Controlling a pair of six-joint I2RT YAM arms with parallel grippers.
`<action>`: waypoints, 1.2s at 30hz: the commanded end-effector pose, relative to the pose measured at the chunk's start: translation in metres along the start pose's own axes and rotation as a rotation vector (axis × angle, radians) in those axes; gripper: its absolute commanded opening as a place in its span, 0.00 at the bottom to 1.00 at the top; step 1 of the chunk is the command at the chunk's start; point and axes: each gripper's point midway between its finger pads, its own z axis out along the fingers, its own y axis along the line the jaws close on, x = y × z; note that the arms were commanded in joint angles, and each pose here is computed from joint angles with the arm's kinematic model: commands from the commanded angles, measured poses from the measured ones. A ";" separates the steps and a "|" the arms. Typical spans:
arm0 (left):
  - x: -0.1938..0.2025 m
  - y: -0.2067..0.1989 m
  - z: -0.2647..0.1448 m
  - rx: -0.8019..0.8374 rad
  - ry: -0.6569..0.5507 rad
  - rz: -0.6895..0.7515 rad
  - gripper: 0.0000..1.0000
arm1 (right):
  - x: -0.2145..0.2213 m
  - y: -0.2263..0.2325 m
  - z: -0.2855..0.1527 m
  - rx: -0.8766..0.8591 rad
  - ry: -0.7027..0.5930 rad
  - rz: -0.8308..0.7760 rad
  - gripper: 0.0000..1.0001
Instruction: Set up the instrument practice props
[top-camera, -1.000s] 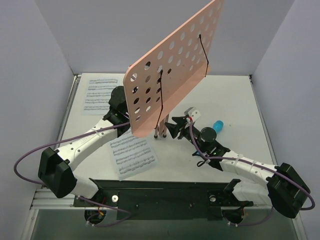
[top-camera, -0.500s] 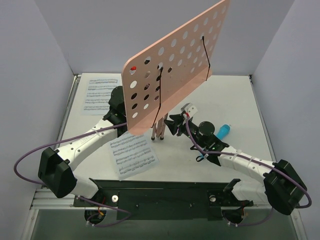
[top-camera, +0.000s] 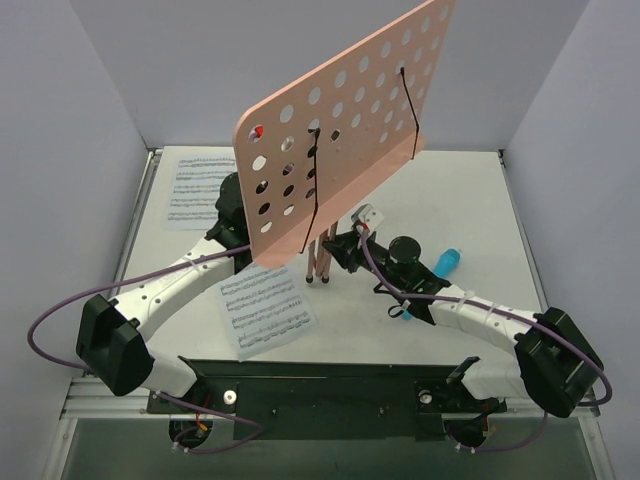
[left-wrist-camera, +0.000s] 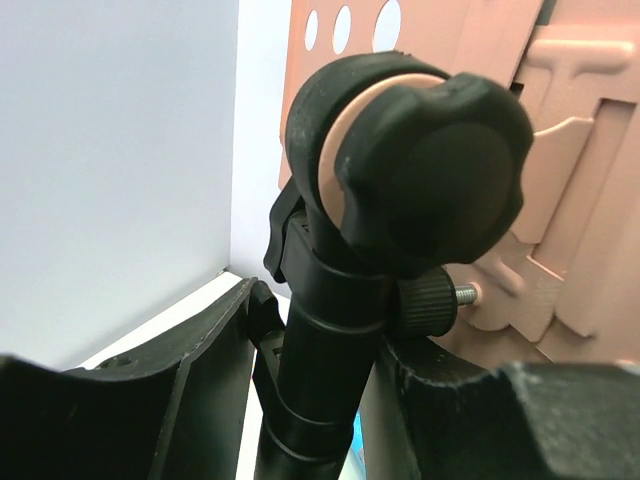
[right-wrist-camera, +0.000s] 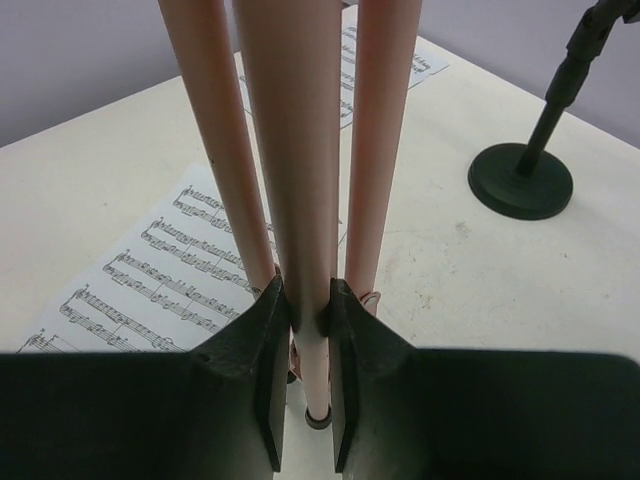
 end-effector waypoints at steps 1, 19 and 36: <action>-0.136 -0.046 -0.012 0.137 -0.399 0.109 0.00 | -0.036 -0.006 0.002 0.038 -0.055 0.038 0.00; -0.108 -0.022 0.007 0.225 -0.206 0.300 0.00 | -0.023 -0.030 -0.050 0.211 0.143 -0.019 0.00; -0.091 -0.017 0.028 0.176 -0.037 0.539 0.00 | -0.033 -0.055 -0.073 0.362 0.247 -0.087 0.00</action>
